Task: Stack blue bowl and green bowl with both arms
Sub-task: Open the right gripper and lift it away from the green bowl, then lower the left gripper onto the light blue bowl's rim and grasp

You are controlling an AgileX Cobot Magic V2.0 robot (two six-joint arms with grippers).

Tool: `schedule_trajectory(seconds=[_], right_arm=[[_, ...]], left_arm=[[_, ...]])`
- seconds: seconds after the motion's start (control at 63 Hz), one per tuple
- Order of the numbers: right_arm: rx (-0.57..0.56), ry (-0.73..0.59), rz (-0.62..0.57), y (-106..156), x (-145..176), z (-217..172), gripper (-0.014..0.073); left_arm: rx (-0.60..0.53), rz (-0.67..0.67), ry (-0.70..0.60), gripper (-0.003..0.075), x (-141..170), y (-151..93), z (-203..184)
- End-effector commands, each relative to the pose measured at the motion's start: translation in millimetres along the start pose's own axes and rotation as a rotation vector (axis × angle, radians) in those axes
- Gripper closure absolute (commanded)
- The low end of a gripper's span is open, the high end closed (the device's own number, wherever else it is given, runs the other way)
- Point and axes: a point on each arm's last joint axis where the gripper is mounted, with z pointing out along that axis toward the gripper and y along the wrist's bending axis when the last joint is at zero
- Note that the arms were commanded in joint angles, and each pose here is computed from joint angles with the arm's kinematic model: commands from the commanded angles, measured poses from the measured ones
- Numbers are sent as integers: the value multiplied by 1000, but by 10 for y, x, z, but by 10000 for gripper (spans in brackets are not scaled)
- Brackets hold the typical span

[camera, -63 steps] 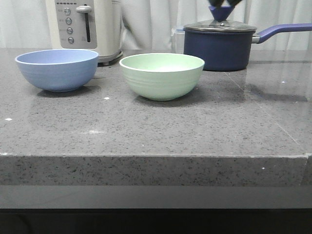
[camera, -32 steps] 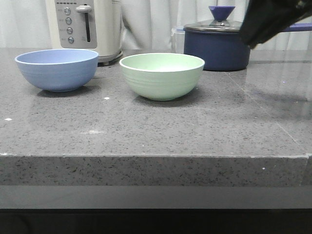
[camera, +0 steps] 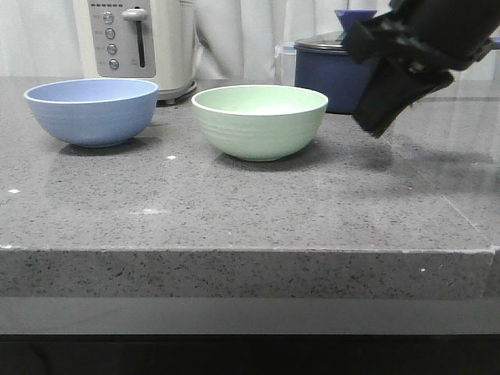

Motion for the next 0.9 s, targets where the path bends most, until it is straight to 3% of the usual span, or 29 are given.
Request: schedule_trajectory(seconds=[0.0, 0.888], right_arm=[[0, -121, -13, 3, -167, -96, 654], [-6, -153, 28, -12, -201, -24, 659]], left_arm=[[10, -7, -88, 247, -144, -11, -12], [11, 0, -38, 247, -111, -11, -1]])
